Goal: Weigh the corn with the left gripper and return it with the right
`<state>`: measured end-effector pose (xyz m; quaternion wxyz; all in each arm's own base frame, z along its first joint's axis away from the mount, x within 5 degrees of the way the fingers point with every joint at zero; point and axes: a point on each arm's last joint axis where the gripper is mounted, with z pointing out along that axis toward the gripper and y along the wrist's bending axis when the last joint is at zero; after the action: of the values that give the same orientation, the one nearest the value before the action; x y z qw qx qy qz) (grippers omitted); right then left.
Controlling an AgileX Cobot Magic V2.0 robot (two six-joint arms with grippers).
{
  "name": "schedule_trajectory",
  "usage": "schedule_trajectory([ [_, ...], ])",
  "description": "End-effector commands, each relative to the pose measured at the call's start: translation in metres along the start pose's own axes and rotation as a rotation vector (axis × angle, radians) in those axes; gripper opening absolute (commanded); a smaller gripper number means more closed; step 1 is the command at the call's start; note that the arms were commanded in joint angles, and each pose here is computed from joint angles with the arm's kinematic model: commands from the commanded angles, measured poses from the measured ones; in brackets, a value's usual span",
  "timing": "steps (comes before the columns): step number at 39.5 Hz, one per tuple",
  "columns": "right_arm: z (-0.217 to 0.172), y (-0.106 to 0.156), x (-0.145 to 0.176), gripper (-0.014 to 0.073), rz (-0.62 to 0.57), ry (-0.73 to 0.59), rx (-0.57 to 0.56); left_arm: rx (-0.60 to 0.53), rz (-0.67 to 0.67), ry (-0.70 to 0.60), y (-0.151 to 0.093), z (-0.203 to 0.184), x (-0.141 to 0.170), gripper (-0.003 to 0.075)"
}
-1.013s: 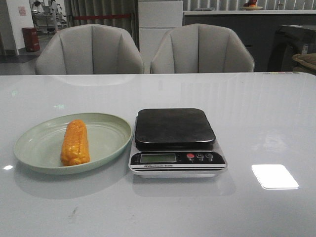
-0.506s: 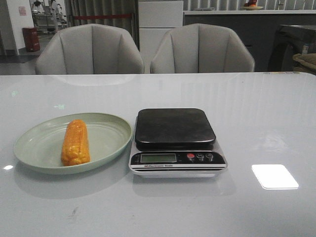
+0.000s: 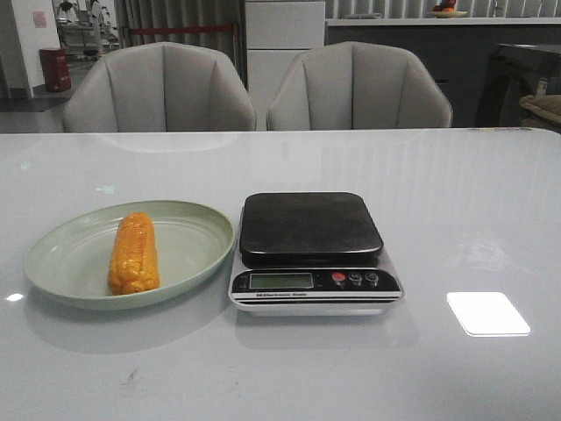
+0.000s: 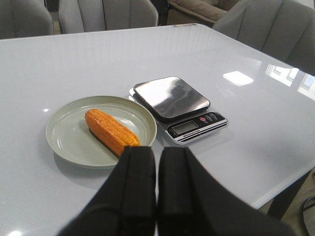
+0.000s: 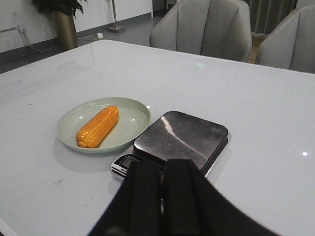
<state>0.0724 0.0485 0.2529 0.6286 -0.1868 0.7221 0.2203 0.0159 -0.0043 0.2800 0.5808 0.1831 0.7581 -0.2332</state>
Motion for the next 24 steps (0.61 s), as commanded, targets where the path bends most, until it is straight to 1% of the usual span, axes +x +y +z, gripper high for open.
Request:
schedule_trajectory([
  [1,-0.001,0.001,-0.015,0.0165,-0.024,-0.095,0.001,0.022,0.002,-0.1,-0.002,-0.006,-0.012,0.0122],
  [10,-0.001,0.001,-0.015,0.0165,-0.024,-0.095,0.001,0.018,0.007,-0.09,-0.001,-0.003,-0.008,0.0122],
  [13,-0.001,0.001,-0.015,0.0165,-0.024,-0.095,0.001,-0.016,0.027,-0.116,0.0,0.0,-0.008,0.0122],
  [15,-0.001,0.001,-0.015,0.0165,-0.024,-0.095,0.001,-0.038,0.022,-0.155,0.0,0.002,-0.008,0.0122],
  [19,-0.001,0.001,-0.015,0.0165,-0.024,-0.095,0.001,-0.121,0.016,-0.218,0.002,0.009,-0.004,0.0122],
  [24,-0.001,0.001,-0.015,0.0165,-0.024,-0.095,0.001,-0.25,0.006,-0.239,0.009,0.021,0.011,0.0122],
])
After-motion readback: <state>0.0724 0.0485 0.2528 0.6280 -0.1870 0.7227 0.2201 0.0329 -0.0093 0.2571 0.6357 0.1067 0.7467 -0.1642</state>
